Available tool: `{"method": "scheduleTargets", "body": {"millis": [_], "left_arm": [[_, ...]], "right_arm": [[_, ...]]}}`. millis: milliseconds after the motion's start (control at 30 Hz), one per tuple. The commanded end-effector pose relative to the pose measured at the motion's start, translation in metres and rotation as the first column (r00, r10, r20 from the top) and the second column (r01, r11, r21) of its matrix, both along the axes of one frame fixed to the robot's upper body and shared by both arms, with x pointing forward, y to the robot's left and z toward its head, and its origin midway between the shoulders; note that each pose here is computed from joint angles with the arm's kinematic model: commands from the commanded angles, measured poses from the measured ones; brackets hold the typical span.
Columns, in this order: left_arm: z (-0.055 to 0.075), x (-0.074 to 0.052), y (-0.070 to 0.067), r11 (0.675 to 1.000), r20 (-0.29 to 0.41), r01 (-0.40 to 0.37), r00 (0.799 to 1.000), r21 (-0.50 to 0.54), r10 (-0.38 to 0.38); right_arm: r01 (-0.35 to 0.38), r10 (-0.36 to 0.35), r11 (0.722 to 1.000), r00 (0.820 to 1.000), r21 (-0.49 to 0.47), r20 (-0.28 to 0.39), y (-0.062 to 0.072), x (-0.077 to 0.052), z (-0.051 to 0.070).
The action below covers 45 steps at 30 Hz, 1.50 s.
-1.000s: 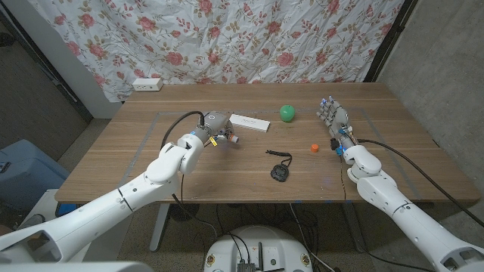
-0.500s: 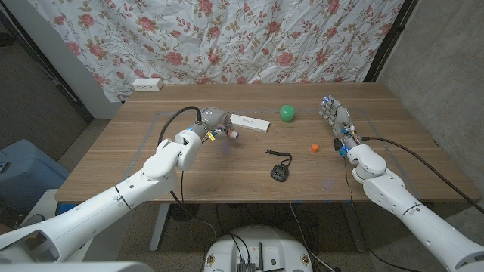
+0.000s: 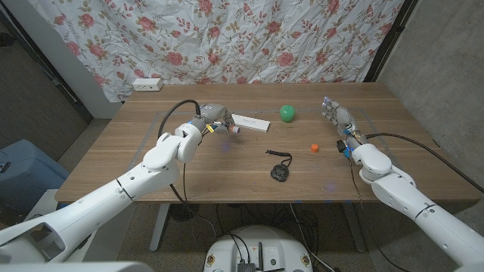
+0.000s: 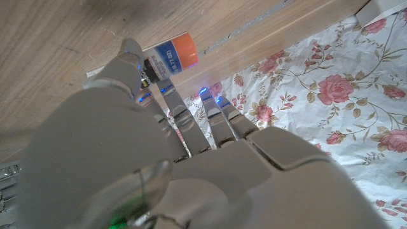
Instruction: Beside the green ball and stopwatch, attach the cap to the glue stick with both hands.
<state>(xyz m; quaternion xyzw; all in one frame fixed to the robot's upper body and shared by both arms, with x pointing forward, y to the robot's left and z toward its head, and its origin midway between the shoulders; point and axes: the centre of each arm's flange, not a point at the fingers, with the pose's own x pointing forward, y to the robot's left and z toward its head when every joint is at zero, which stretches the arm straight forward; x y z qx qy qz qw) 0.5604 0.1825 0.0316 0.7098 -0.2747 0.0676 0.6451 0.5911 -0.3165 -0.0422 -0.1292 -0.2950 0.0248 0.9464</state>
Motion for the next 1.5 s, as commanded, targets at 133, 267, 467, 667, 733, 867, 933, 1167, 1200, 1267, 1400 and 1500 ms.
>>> {"method": "scheduleTargets", "body": {"millis": [133,267,467,667,733,867,933,1167,1200,1267,1400,1500], "left_arm": [[0.012,0.012,-0.009,0.999,-0.016,0.013,1.0,-0.032,-0.013],[0.013,0.014,-0.009,0.999,-0.015,0.01,1.0,-0.047,-0.01],[0.013,0.017,-0.009,0.999,-0.033,0.003,0.999,-0.048,-0.004],[0.013,0.019,-0.009,0.998,-0.025,0.01,1.0,-0.057,-0.011],[0.013,0.02,-0.009,0.998,-0.025,0.01,1.0,-0.06,-0.012],[0.012,0.021,-0.008,0.998,-0.027,0.009,1.0,-0.065,-0.011],[0.012,0.021,-0.008,0.998,-0.027,0.01,1.0,-0.065,-0.012],[0.012,0.022,-0.007,0.997,-0.02,0.007,1.0,-0.074,-0.008],[0.012,0.022,-0.006,0.997,-0.02,0.005,1.0,-0.076,-0.006],[0.011,0.022,-0.006,0.997,-0.02,0.006,1.0,-0.073,-0.007],[0.01,0.022,-0.005,0.997,-0.021,-0.003,1.0,-0.081,0.001],[0.009,0.021,-0.005,0.997,-0.017,0.0,1.0,-0.081,-0.001]], "right_arm": [[0.146,-0.138,0.967,0.989,-0.211,0.051,-0.007,-0.018,0.003],[0.189,-0.176,0.942,0.982,-0.278,0.071,-0.009,-0.026,0.005],[0.243,-0.223,0.896,0.97,-0.371,0.095,-0.009,-0.036,0.007],[0.292,-0.266,0.842,0.956,-0.454,0.121,-0.01,-0.045,0.011],[0.303,-0.28,0.825,0.952,-0.476,0.12,-0.011,-0.047,0.013],[0.329,-0.31,0.779,0.942,-0.534,0.128,-0.012,-0.051,0.016],[0.359,-0.361,0.694,0.923,-0.624,0.13,-0.011,-0.052,0.017],[0.353,-0.362,0.646,0.922,-0.677,0.136,-0.011,-0.061,0.024],[0.352,-0.362,0.636,0.922,-0.687,0.138,-0.01,-0.063,0.025],[0.352,-0.366,0.614,0.92,-0.706,0.14,-0.008,-0.066,0.027],[0.351,-0.377,0.552,0.914,-0.757,0.149,-0.003,-0.07,0.03],[0.359,-0.387,0.513,0.907,-0.78,0.163,0.002,-0.073,0.031]]}}
